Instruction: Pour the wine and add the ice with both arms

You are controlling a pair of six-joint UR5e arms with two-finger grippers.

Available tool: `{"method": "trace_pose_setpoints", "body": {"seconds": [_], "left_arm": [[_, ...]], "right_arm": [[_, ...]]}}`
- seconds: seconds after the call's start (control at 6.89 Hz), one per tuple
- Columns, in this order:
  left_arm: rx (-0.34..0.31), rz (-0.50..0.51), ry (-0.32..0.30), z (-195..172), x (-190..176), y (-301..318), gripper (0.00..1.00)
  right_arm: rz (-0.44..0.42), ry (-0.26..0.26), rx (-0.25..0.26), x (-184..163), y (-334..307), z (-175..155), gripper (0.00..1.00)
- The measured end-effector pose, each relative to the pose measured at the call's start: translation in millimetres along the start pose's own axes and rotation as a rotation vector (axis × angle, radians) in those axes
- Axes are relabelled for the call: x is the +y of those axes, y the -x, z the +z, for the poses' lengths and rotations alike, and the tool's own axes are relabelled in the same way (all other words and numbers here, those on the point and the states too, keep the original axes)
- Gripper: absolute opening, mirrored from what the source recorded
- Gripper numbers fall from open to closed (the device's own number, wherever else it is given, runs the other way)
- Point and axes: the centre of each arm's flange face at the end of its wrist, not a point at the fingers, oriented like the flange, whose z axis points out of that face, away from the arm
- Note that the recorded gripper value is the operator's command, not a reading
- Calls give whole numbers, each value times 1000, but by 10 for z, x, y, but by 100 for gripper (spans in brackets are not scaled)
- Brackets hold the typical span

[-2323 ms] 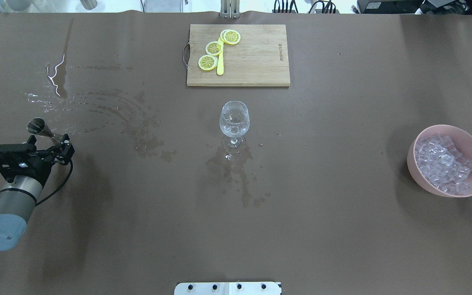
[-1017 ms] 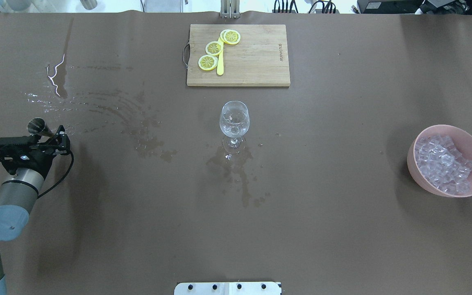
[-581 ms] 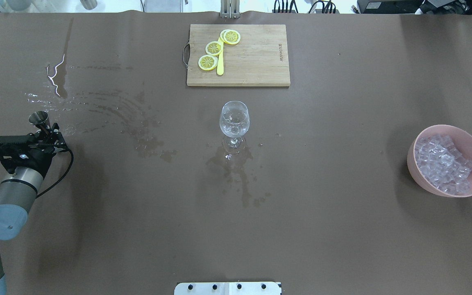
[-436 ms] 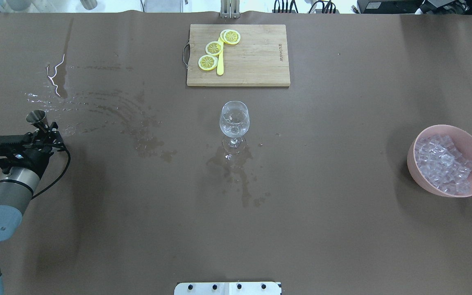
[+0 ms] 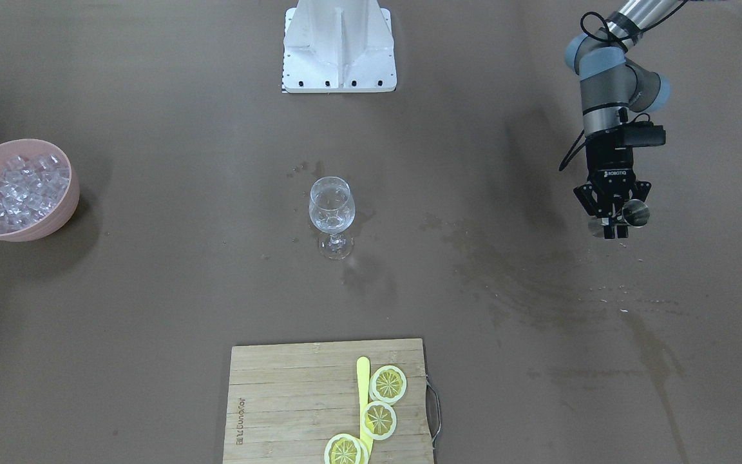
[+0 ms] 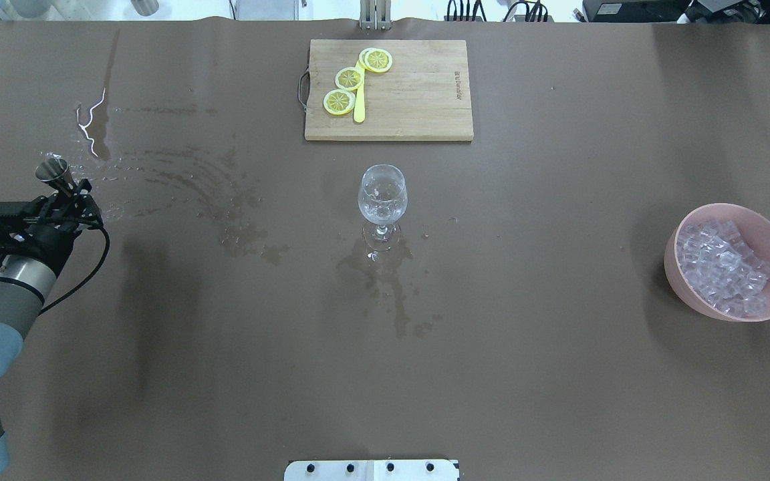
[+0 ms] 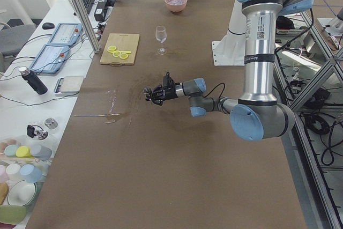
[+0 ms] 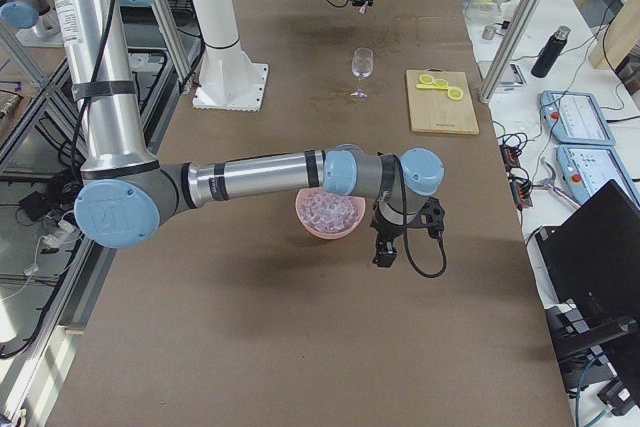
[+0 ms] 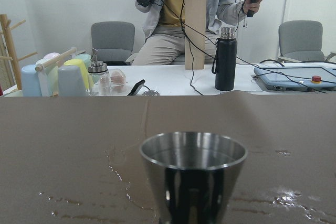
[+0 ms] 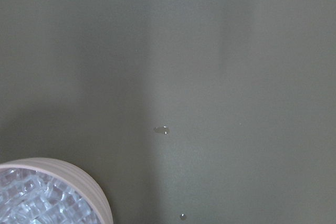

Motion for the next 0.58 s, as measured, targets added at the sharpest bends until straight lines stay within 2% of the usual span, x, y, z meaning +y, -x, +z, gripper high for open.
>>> {"method": "trace_pose_setpoints", "body": {"seconds": [0.29,0.58], "left_arm": [[60,-59,-14,-105,-308,-331,0],[97,-34,22,-168,-423,-529,0]], "right_arm": [[0,0,0,-3,0,8,100],[0,2,-1,-4,-1,17,100]]}}
